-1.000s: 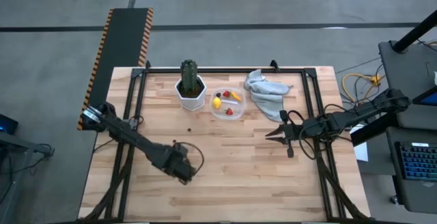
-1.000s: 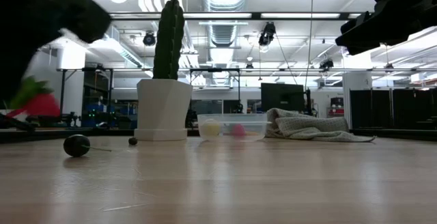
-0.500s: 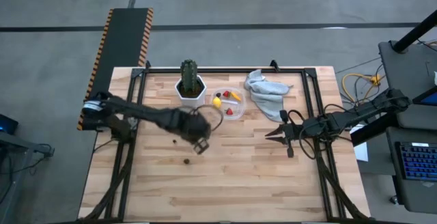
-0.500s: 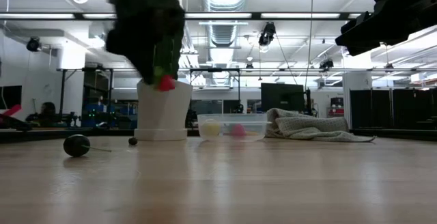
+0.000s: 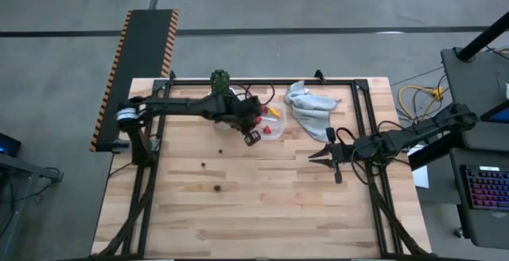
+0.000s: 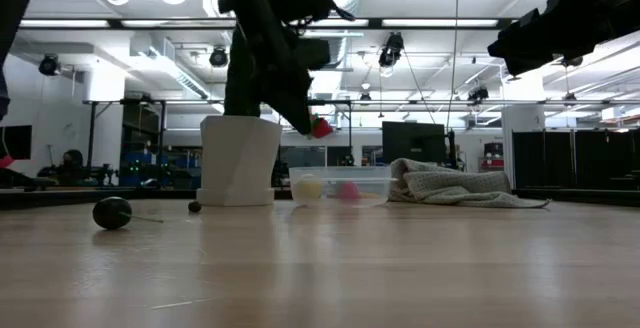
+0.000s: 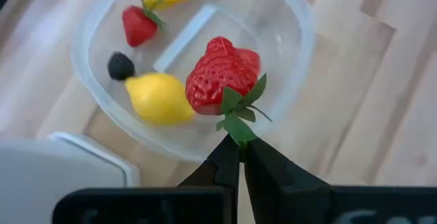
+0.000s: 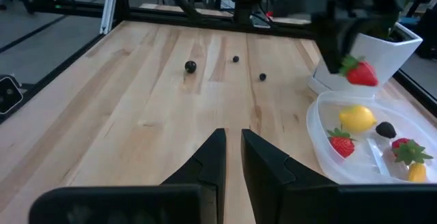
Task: Pick and placing Produce into tupperware
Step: Put the red strawberry into the transparent bin, then put the black cherry into the transparent bin
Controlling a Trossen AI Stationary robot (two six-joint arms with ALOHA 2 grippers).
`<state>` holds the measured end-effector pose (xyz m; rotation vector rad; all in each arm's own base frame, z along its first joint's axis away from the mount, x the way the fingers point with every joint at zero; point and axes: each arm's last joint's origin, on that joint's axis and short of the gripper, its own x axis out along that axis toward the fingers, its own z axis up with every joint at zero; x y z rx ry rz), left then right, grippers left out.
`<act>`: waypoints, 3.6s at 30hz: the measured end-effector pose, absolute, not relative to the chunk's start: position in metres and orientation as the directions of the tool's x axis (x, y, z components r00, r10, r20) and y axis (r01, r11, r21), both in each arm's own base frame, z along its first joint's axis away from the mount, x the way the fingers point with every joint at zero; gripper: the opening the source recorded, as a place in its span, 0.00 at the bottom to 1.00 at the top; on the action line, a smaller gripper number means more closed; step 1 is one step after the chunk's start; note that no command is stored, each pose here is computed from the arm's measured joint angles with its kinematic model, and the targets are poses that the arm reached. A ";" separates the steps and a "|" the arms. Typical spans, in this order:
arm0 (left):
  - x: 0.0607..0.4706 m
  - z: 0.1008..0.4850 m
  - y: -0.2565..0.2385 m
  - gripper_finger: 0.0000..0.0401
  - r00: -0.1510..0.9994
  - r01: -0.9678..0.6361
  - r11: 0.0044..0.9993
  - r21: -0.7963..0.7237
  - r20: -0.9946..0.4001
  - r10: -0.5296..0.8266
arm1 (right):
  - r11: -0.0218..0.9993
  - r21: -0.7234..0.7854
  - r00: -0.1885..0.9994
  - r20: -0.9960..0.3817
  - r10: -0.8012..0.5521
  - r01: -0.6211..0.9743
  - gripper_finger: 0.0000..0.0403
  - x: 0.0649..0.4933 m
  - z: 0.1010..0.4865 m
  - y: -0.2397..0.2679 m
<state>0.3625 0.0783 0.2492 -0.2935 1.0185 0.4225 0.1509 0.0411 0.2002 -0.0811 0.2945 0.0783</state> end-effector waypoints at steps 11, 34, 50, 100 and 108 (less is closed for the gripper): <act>0.399 0.224 0.103 0.00 0.423 -0.406 0.914 -0.003 -0.887 0.185 | 0.994 -0.067 0.955 -0.288 0.065 -0.088 0.10 0.151 0.201 0.041; 0.405 0.220 0.106 0.02 0.408 -0.387 0.922 0.022 -0.892 0.193 | 0.991 -0.089 0.956 -0.286 0.066 -0.095 0.10 0.151 0.201 0.041; 0.397 0.268 0.057 0.14 0.529 -0.304 0.953 -0.012 -0.834 0.158 | 0.984 -0.138 0.956 -0.286 0.066 -0.109 0.10 0.151 0.201 0.041; 0.299 0.222 -0.096 0.47 0.084 -0.071 0.994 -0.087 -0.993 -0.081 | 0.983 -0.147 0.957 -0.281 0.066 -0.111 0.10 0.152 0.201 0.041; 0.302 0.201 -0.112 0.47 -0.004 0.044 0.994 -0.104 -0.995 -0.104 | 0.983 -0.148 0.957 -0.282 0.066 -0.112 0.10 0.151 0.201 0.041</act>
